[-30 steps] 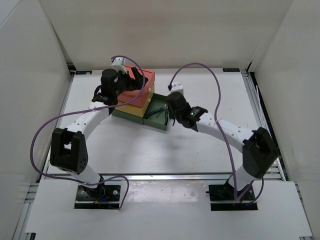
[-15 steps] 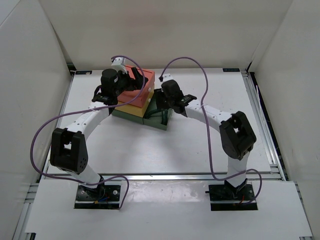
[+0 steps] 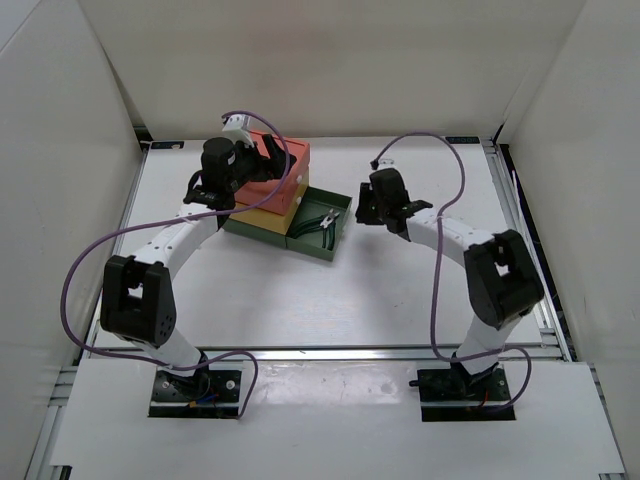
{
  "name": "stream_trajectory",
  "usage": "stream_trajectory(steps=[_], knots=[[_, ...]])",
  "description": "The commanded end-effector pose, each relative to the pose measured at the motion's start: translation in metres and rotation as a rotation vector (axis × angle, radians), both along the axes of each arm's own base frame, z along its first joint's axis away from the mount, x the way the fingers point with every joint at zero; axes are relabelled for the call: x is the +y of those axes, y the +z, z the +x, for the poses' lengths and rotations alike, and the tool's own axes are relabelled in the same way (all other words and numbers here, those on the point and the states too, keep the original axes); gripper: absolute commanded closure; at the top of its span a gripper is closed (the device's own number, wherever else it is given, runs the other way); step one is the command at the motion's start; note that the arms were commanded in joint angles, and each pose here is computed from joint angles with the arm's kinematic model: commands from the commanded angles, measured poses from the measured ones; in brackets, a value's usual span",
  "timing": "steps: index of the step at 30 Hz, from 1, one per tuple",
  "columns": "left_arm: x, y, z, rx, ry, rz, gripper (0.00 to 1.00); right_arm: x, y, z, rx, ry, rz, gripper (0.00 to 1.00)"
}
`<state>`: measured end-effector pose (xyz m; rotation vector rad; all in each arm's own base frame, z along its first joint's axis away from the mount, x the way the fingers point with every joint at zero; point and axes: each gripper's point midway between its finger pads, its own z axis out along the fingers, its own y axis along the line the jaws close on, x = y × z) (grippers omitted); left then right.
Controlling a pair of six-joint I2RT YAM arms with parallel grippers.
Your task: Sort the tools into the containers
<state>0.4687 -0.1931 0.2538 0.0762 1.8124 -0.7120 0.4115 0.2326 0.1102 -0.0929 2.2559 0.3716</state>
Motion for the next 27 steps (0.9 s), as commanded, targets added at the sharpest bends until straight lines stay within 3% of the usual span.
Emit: stream_trajectory(steps=[1, 8, 21, 27], knots=[[0.005, -0.079, -0.020, 0.261, -0.004, 0.048, 0.01, 0.027, -0.030, -0.014, 0.112, 0.075, 0.097, 0.62], [0.001, -0.087, -0.021, 0.288, -0.019, 0.039, 0.01, 0.087, -0.043, -0.013, 0.145, 0.250, 0.184, 0.63], [-0.010, -0.085, -0.018, 0.289, -0.042, 0.041, 0.01, 0.183, -0.007, 0.029, 0.123, 0.482, 0.489, 0.56], [0.002, -0.077, -0.017, 0.275, 0.005, 0.081, 0.01, 0.142, 0.002, 0.033, 0.094, 0.403, 0.509, 0.55]])
